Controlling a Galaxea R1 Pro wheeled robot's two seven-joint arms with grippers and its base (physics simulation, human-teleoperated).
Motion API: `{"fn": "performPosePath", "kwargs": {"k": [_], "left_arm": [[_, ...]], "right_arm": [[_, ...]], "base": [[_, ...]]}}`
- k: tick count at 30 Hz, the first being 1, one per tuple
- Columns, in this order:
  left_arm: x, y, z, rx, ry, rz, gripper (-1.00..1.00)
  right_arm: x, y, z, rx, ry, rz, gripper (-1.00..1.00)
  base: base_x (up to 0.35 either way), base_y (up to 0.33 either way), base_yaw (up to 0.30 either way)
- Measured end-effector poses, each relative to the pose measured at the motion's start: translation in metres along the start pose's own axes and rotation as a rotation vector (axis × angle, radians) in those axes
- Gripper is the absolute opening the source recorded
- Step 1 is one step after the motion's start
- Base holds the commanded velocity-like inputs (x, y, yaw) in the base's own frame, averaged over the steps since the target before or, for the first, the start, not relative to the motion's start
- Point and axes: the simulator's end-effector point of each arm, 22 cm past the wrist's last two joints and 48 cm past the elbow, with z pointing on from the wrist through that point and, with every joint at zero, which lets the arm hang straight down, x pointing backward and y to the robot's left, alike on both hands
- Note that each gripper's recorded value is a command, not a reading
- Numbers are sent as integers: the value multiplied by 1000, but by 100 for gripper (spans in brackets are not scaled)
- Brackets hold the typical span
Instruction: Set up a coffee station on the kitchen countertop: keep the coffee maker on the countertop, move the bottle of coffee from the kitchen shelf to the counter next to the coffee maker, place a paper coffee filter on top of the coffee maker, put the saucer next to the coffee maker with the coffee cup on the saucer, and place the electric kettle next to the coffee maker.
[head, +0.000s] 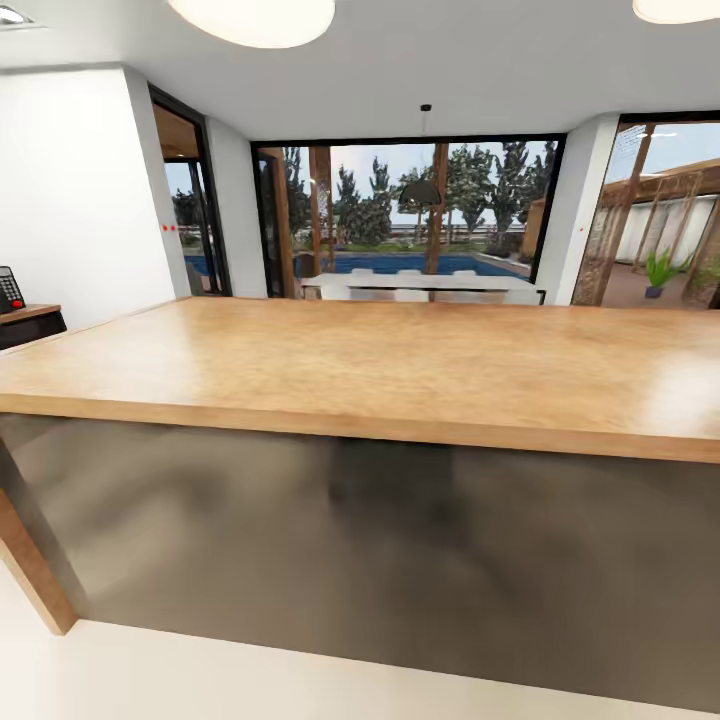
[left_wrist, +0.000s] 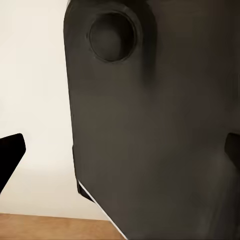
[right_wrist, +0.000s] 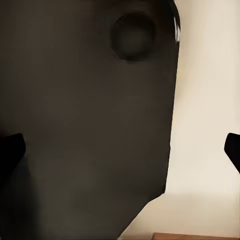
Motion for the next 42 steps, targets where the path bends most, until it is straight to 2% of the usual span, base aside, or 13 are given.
{"fn": "performPosePath", "kwargs": {"k": [6,13,22,30,32,36,42], "left_arm": [[-1,-2,0,4,-2,3,100],[-2,1,0,0,-7,-7,100],[-3,-1,0,3,-8,-8,100],[-3,-1,0,3,-8,-7,100],[-6,-2,0,3,-26,-5,100],[-30,-1,-2,3,-138,10,100],[-34,2,-3,0,-158,7,100]], "right_arm": [[-3,2,0,-2,-6,-4,100],[-37,31,-2,-37,-64,-7,100],[-53,32,-3,-39,-98,-1,100],[-58,31,-3,-38,-109,-5,100],[-62,31,-4,-38,-117,-5,100],[-65,30,-4,-36,-121,-5,100],[-63,26,-4,-32,-117,-5,100]], "base": [[0,0,0],[0,0,0],[0,0,4],[0,0,175],[0,0,224],[0,0,228],[0,0,228]]}}
